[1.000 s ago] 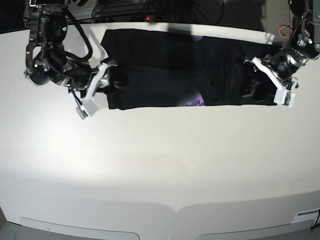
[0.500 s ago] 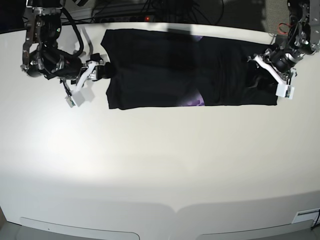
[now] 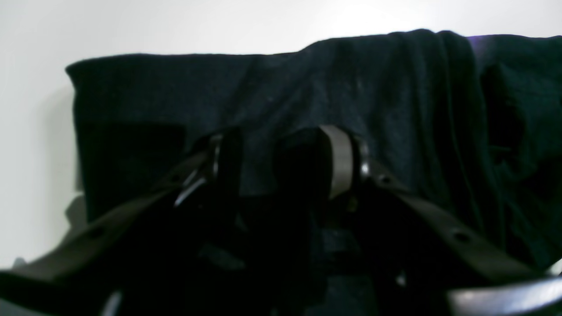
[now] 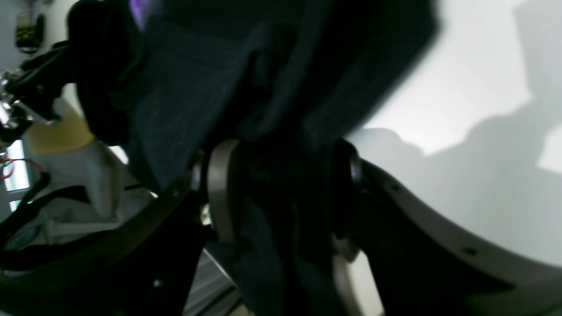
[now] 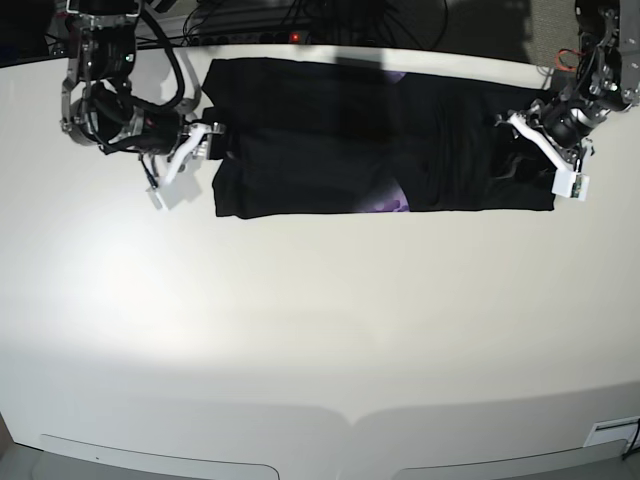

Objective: Fold the T-shirt properly
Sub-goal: 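Regrasp the folded bundle ends with both grippers and push them inward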

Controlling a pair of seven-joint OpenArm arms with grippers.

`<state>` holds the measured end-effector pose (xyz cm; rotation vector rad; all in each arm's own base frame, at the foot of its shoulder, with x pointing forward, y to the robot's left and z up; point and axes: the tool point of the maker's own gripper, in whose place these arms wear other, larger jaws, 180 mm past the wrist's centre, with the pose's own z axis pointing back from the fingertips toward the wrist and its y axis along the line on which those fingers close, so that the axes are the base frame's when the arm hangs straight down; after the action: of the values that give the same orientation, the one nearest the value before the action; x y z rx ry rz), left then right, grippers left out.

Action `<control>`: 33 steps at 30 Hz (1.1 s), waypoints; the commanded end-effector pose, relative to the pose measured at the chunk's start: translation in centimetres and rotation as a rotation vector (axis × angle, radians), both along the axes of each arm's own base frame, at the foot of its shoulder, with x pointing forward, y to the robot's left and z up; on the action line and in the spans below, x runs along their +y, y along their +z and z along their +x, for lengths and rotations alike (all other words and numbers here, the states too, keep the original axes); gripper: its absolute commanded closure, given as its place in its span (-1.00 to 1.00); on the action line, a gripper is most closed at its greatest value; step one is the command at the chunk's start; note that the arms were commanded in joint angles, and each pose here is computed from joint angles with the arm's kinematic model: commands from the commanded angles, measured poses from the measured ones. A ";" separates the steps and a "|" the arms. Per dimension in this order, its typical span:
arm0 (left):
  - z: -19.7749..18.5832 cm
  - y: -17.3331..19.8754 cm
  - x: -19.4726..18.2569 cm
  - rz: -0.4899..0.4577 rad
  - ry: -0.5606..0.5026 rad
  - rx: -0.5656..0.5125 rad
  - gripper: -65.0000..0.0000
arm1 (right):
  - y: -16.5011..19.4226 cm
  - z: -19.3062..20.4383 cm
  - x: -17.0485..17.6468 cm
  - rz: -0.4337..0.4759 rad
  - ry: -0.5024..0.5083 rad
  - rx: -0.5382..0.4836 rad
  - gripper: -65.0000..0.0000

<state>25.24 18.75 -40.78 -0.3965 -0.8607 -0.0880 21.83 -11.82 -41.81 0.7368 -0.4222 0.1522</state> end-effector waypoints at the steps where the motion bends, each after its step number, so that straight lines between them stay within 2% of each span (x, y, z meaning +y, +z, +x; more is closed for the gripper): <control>1: 0.8 1.3 0.3 -0.006 0.002 -0.049 0.18 | 0.1 0.1 0.2 -0.009 0.021 -0.006 0.08; 5: 0.8 1.3 0.3 -0.006 0.002 -0.049 0.18 | 0.1 0.0 2.3 0.020 0.048 -0.017 0.08; 8: 0.8 1.2 0.3 -0.005 0.001 -0.044 0.18 | -0.4 0.2 3.2 -0.007 0.066 -0.039 0.12; 10: 0.7 1.2 0.3 -0.005 0.000 -0.044 0.19 | -0.8 0.2 3.4 -0.036 0.080 -0.048 0.41; 12: 0.7 1.1 0.3 -0.003 -0.002 -0.038 0.20 | -1.0 0.5 3.3 -0.056 0.074 -0.065 0.85; 13: 0.7 1.1 0.3 -0.003 -0.002 -0.037 0.20 | -1.0 0.8 3.1 -0.065 0.067 -0.077 1.00; 17: 0.7 1.1 0.3 -0.003 -0.003 -0.038 0.20 | -0.7 2.1 1.2 -0.117 0.015 -0.136 1.00; 22: 0.6 1.1 0.3 -0.003 -0.004 -0.037 0.23 | 1.2 3.6 -3.5 -0.199 -0.058 -0.197 1.00; 26: 0.7 1.1 0.2 -0.006 -0.003 -0.039 0.23 | 2.8 4.0 -5.6 -0.245 -0.063 -0.226 1.00; 29: 0.5 0.3 0.2 0.015 0.009 -0.047 0.23 | 4.5 3.8 -4.0 -0.177 -0.023 -0.239 1.00; 33: -0.7 -2.7 -0.1 0.030 0.032 -0.018 0.23 | 7.3 3.6 0.1 -0.065 0.050 -0.297 1.00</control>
<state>24.64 18.24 -43.48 -0.3700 -0.9027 -0.0601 24.69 -11.86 -35.82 0.6471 -0.6274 0.3082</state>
